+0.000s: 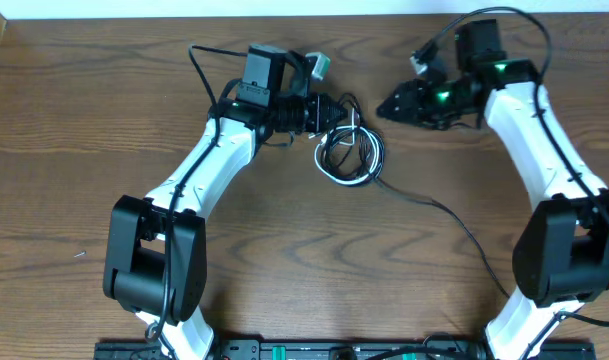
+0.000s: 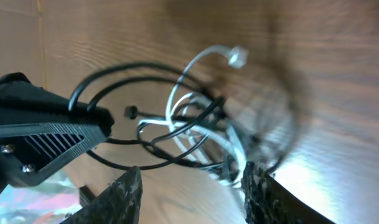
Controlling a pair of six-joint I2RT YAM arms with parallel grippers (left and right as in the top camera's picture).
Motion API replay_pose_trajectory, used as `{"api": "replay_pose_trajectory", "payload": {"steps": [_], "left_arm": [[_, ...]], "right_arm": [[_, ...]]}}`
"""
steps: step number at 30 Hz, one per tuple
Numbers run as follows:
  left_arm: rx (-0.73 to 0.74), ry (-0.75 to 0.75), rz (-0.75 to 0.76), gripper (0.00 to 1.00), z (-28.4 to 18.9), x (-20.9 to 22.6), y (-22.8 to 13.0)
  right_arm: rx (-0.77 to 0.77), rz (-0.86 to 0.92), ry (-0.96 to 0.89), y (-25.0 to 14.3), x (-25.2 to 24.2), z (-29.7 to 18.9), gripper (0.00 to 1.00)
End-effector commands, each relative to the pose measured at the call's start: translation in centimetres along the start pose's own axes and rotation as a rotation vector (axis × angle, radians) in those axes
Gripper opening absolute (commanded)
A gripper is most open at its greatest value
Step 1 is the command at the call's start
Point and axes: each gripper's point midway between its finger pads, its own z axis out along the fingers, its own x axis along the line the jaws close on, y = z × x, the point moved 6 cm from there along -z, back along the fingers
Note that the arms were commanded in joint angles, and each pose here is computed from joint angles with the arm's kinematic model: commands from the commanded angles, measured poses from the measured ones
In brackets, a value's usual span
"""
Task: Untangle cables
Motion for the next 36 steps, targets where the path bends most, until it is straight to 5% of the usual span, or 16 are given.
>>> {"api": "replay_pose_trajectory", "payload": {"steps": [1, 13, 24, 36], "left_arm": [[-0.087, 0.047, -0.084, 0.08, -1.7, -1.3, 1.6], [-0.266, 0.169, -0.130, 0.07, -6.2, -3.7, 3.5], [-0.259, 0.193, -0.168, 0.07, -6.3, -3.4, 3.1], [-0.260, 0.196, -0.168, 0.07, -6.3, -3.4, 3.2]], "right_arm": [[-0.005, 0.088, -0.036, -0.3, 1.6, 1.0, 0.48], [-0.022, 0.129, -0.009, 0.0, 4.3, 5.1, 0.49], [-0.074, 0.141, 0.103, 1.1, 7.3, 7.3, 0.64], [0.009, 0.170, 0.184, 0.2, 8.1, 12.0, 0.60]]}}
